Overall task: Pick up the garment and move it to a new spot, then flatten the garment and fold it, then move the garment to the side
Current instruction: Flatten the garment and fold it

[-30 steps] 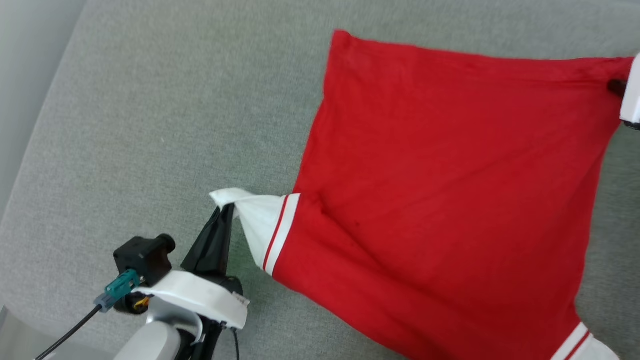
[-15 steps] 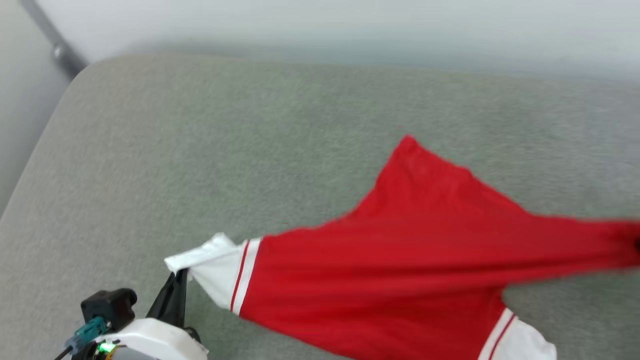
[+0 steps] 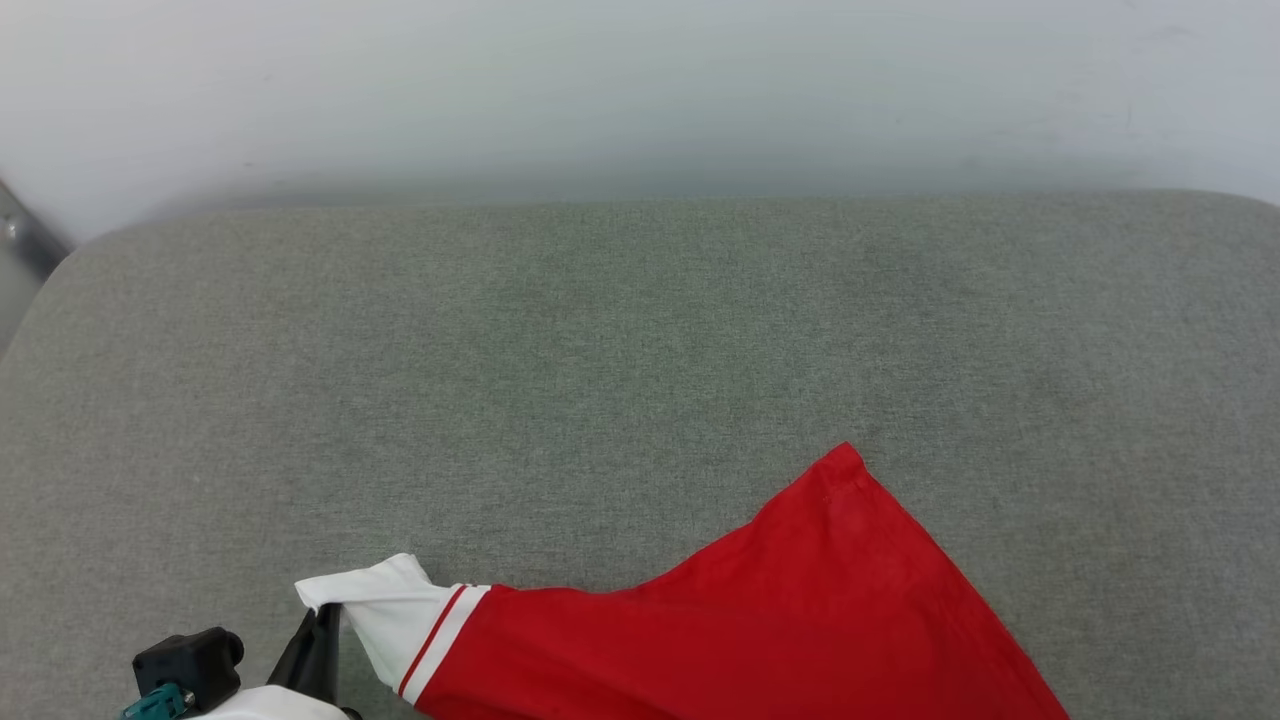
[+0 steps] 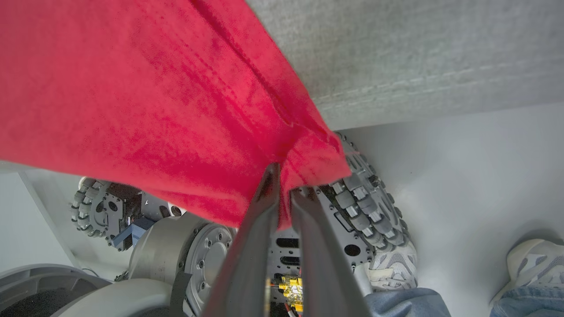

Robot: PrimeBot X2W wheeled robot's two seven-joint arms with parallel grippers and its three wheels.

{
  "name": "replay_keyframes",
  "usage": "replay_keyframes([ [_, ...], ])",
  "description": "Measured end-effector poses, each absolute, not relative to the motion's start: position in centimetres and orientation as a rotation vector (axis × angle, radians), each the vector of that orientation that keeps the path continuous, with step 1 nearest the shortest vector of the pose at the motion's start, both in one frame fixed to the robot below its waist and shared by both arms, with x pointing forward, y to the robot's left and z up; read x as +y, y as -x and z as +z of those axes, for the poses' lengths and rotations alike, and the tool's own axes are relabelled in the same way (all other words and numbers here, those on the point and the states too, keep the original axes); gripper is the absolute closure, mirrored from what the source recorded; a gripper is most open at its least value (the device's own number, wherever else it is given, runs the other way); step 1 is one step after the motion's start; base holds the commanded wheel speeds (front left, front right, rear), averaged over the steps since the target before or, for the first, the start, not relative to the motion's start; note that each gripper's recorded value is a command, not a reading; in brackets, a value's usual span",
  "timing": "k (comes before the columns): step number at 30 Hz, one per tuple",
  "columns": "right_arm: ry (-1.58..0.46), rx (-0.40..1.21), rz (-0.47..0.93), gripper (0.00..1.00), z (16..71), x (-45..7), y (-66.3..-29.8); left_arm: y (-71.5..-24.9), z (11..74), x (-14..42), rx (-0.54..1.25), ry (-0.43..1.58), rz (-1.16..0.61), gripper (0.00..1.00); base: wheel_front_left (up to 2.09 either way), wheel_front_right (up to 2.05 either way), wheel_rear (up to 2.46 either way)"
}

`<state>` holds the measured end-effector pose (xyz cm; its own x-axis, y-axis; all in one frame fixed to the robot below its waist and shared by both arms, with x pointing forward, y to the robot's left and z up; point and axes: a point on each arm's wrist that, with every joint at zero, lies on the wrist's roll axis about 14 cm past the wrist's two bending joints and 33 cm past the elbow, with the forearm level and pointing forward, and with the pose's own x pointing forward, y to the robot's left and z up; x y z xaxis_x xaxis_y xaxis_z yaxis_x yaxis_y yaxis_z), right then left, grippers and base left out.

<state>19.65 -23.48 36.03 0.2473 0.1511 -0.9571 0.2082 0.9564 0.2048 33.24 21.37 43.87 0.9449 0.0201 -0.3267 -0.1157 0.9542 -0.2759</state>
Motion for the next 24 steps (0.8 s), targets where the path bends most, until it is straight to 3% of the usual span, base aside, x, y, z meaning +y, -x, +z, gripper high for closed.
replay_keyframes([
  [4,-0.318,1.190,-0.057,0.00,37.1,-23.6,-21.7,-33.6,43.7,20.9,0.342,0.293,0.051,1.00,0.00,0.00,0.00],
  [14,-0.214,0.568,-0.059,0.00,44.1,-24.9,-34.3,-35.6,44.6,19.8,0.308,0.285,0.007,1.00,0.00,0.00,0.00],
  [20,-0.195,0.464,0.045,0.00,45.5,-22.2,-39.9,-37.0,44.9,19.5,0.284,0.285,-0.002,1.00,0.00,0.00,0.00],
  [24,-0.170,0.580,0.179,0.00,44.4,-18.5,-42.5,-38.0,44.9,19.3,0.277,0.286,-0.010,1.00,0.00,0.00,0.00],
])
